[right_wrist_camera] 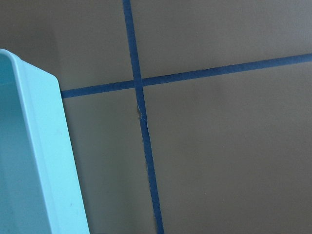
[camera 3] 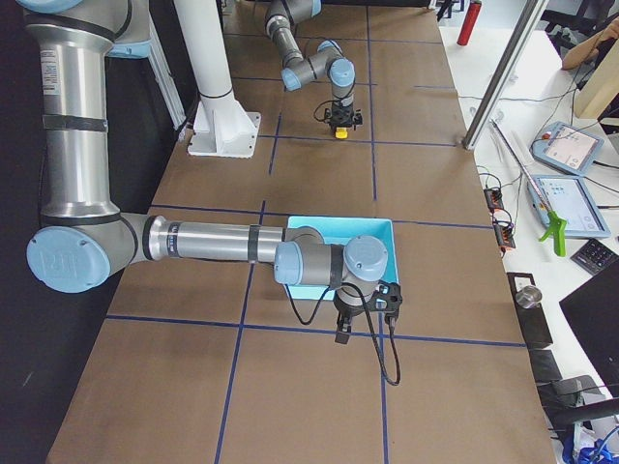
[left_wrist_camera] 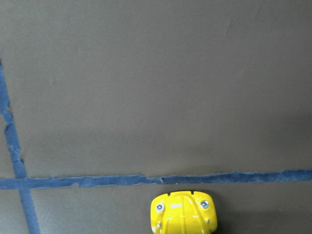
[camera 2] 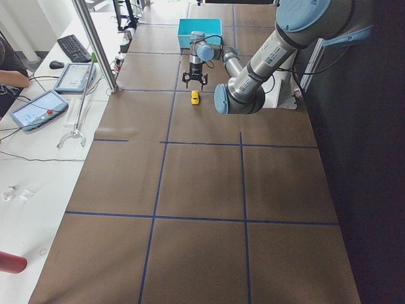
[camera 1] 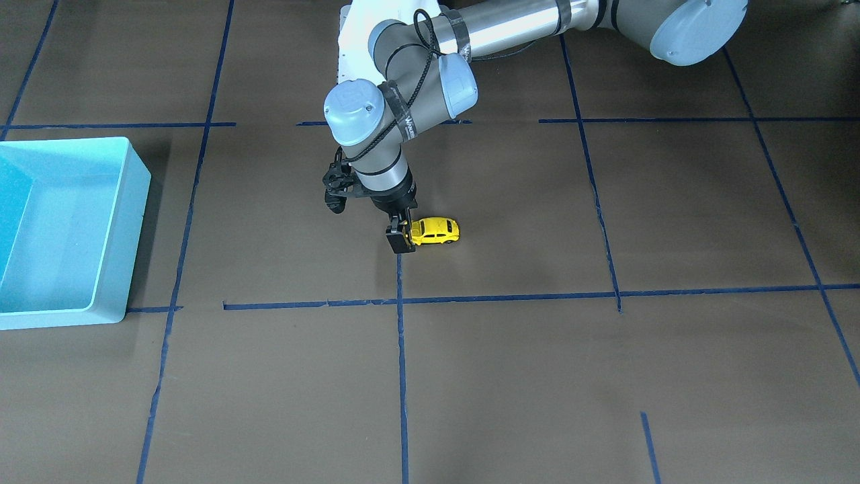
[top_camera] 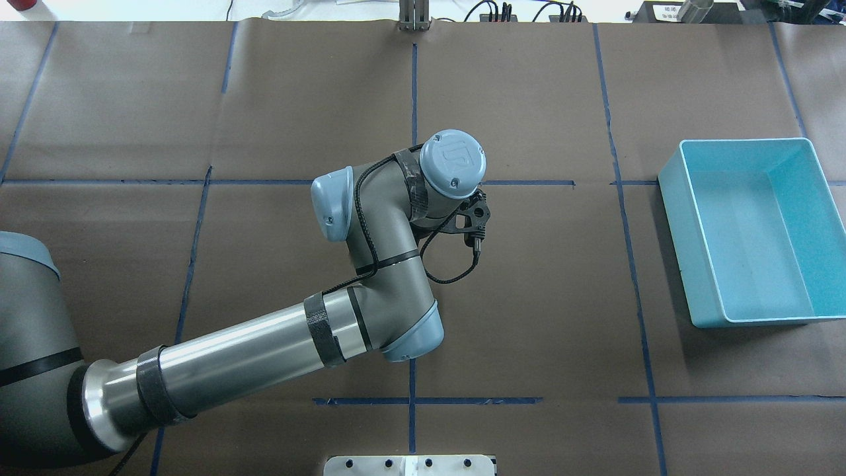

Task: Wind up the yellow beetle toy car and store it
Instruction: 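Press the left gripper down on the car's roof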

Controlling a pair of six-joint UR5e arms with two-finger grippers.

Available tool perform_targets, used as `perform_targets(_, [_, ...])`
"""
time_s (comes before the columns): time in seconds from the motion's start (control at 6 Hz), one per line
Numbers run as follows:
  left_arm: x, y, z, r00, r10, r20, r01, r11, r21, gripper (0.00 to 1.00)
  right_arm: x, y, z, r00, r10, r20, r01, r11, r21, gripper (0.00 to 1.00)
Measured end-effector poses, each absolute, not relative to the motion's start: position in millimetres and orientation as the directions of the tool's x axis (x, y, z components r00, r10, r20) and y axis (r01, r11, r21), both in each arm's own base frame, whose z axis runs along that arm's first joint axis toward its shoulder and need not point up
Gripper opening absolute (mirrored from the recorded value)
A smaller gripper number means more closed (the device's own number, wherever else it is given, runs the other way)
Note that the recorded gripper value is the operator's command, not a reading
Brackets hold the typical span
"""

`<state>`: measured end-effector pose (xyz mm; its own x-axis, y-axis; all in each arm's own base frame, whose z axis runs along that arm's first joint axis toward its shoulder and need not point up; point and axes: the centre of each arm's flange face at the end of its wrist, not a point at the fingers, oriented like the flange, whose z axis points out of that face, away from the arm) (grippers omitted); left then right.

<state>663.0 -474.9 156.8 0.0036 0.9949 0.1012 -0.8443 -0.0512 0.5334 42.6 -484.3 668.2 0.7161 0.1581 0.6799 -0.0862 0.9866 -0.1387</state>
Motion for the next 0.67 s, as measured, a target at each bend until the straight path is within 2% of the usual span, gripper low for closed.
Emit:
perform_targets(0.17, [669.8, -472.5, 162.6, 0.000, 0.995, 0.098, -0.845, -0.053, 0.532, 1.00, 42.6, -484.1, 669.0, 0.716, 0.159, 0.680, -0.086, 0.986, -0.141, 1.00])
perform_targets(0.33, [673.8, -471.5, 167.5, -0.003, 0.995, 0.097, -0.846, -0.054, 0.531, 0.82, 42.2, -484.0, 669.6, 0.714, 0.161, 0.681, -0.085, 0.986, -0.143, 1.00])
perform_targets(0.5, [675.1, -471.8, 169.8, -0.003, 0.995, 0.097, -0.846, -0.054, 0.530, 0.31, 41.9, -483.9, 669.8, 0.712, 0.161, 0.683, -0.085, 0.986, -0.144, 1.00])
perform_targets(0.67, [675.3, -472.8, 171.1, -0.003, 0.995, 0.100, -0.847, -0.056, 0.529, 0.07, 41.8, -483.8, 670.2, 0.711, 0.162, 0.684, -0.085, 0.986, -0.146, 1.00])
